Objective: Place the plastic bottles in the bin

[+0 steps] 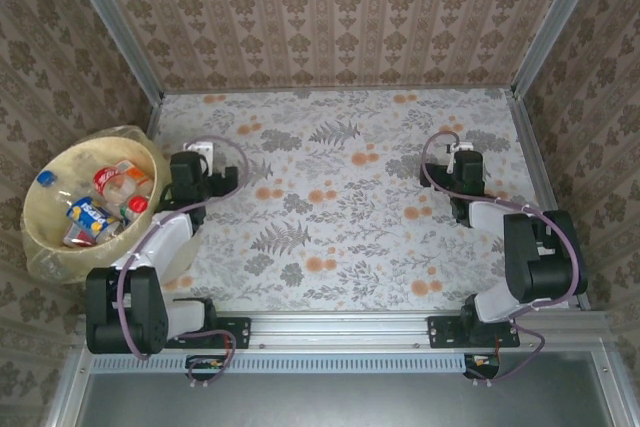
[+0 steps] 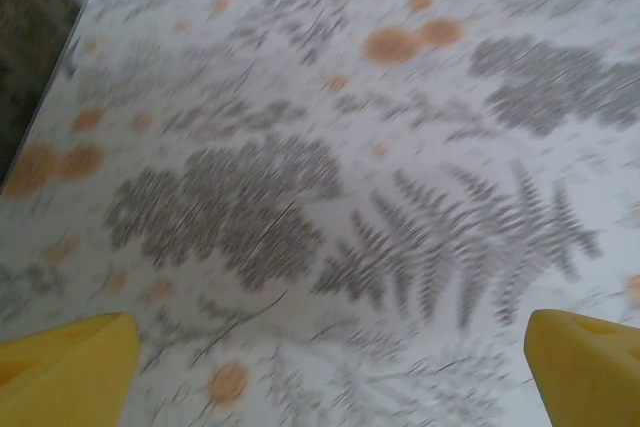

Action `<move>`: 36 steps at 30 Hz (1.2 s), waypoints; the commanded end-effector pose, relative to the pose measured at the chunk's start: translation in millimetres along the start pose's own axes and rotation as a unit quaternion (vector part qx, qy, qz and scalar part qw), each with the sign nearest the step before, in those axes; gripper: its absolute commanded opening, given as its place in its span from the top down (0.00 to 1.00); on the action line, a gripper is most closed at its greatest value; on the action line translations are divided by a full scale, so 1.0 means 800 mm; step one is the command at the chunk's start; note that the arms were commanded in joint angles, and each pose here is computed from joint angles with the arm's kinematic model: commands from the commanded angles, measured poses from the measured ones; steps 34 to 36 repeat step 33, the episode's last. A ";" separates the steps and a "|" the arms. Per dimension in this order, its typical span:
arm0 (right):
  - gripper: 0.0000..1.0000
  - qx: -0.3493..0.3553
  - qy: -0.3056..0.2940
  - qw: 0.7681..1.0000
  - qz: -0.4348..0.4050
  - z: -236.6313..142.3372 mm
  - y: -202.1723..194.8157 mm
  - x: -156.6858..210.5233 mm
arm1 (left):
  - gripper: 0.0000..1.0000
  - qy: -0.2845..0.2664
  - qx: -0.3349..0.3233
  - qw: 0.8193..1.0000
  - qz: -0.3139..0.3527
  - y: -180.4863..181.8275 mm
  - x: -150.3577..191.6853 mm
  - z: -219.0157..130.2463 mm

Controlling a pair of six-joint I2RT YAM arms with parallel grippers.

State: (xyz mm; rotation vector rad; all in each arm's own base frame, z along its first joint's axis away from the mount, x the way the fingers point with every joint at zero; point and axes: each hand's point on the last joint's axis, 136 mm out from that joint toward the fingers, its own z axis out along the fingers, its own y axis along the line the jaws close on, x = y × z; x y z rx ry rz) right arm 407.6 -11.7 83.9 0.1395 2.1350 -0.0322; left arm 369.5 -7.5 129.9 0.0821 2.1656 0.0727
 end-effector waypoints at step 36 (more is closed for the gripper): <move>0.00 0.013 -0.122 0.992 0.002 -0.022 -0.010 -0.010 | 0.00 -0.114 -0.056 0.992 -0.014 0.020 0.019 0.053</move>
